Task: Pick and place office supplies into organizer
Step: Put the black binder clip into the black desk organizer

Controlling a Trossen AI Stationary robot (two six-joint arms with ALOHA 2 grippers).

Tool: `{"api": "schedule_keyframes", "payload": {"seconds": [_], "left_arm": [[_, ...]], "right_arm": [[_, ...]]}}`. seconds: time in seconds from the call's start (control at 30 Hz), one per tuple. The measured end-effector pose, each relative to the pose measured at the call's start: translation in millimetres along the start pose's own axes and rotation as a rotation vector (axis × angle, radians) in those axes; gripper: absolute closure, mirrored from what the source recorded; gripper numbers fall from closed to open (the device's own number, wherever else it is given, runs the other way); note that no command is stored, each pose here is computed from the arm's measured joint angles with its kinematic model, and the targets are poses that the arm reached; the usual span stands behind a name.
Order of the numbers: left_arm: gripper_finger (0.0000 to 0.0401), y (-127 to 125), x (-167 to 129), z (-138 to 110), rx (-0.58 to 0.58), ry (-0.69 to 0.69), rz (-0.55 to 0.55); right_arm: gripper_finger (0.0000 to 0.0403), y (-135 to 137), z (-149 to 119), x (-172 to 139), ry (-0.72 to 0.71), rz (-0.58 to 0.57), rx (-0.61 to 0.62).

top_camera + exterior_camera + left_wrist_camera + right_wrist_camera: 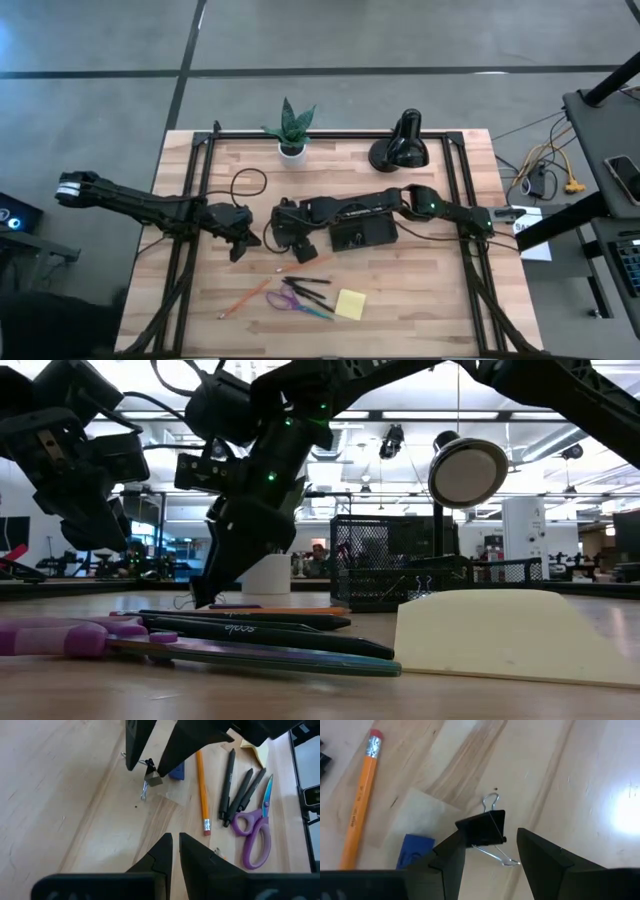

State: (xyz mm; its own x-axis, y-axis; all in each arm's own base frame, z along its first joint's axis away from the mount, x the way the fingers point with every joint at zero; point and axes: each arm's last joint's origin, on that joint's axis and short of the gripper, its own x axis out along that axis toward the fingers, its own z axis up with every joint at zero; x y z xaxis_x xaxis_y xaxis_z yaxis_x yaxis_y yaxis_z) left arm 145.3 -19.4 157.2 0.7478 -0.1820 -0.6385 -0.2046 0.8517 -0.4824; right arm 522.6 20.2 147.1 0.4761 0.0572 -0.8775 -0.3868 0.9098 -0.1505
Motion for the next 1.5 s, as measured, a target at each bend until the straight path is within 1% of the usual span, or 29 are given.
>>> {"api": "schedule_keyframes", "payload": {"seconds": [0.13, 0.37, 0.47, 0.6, 0.7, 0.73, 0.9, 1.0, 1.13, 1.2, 1.3, 1.43, 1.5], "left_arm": [[0.0384, 0.0, 0.1, 0.0, 0.000, 0.001, 0.000], [0.0384, 0.0, 0.0, 0.0, -0.001, 0.001, 0.000], [0.0384, 0.1, 0.1, -0.2, -0.001, 0.003, 0.001], [0.0384, 0.0, 0.0, 0.0, -0.003, 0.001, 0.000], [0.0384, -0.1, 0.0, 0.1, -0.003, 0.000, -0.001], [0.0384, 0.0, 0.1, 0.0, -0.003, 0.001, 0.000], [0.0384, -0.1, 0.0, 0.1, -0.024, 0.000, -0.001], [0.0384, -0.2, -0.3, 0.2, -0.025, -0.001, -0.002], [0.0384, -0.3, -0.5, 0.3, -0.025, -0.003, -0.003], [0.0384, -1.6, -1.5, 2.1, -0.024, -0.008, -0.008], [0.0384, -5.5, -4.0, 7.1, -0.022, -0.033, -0.029], [0.0384, -15.0, -9.0, 18.6, -0.019, -0.080, -0.094], [0.0384, -19.0, -10.9, 22.3, -0.047, -0.088, -0.114]], "right_arm": [[0.0239, 2.9, -4.2, 4.3, -0.001, 0.046, 0.038], [0.0274, 4.9, -9.1, 8.0, 0.021, 0.057, 0.046], [0.0299, 5.4, -9.8, 8.0, 0.031, 0.055, 0.046], [0.0345, 7.2, -12.2, 7.7, 0.071, 0.037, 0.047], [0.0383, 7.9, -13.4, 7.3, 0.090, 0.032, 0.084], [0.0388, 7.8, -13.4, 7.0, 0.092, 0.029, 0.104], [0.0394, 6.8, -12.5, 5.3, 0.103, 0.002, 0.173], [0.0394, 6.3, -8.7, 0.1, 0.113, -0.018, 0.190], [0.0394, 4.9, 2.3, -11.9, 0.110, -0.091, 0.185], [0.0394, 4.0, 9.2, -19.5, 0.095, -0.107, 0.192], [0.0394, 0.7, 18.2, -29.5, 0.057, -0.131, 0.247], [0.0395, -4.1, 26.8, -40.0, 0.007, -0.153, 0.338], [0.0395, -4.9, 29.0, -43.0, 0.002, -0.189, 0.356]]}}
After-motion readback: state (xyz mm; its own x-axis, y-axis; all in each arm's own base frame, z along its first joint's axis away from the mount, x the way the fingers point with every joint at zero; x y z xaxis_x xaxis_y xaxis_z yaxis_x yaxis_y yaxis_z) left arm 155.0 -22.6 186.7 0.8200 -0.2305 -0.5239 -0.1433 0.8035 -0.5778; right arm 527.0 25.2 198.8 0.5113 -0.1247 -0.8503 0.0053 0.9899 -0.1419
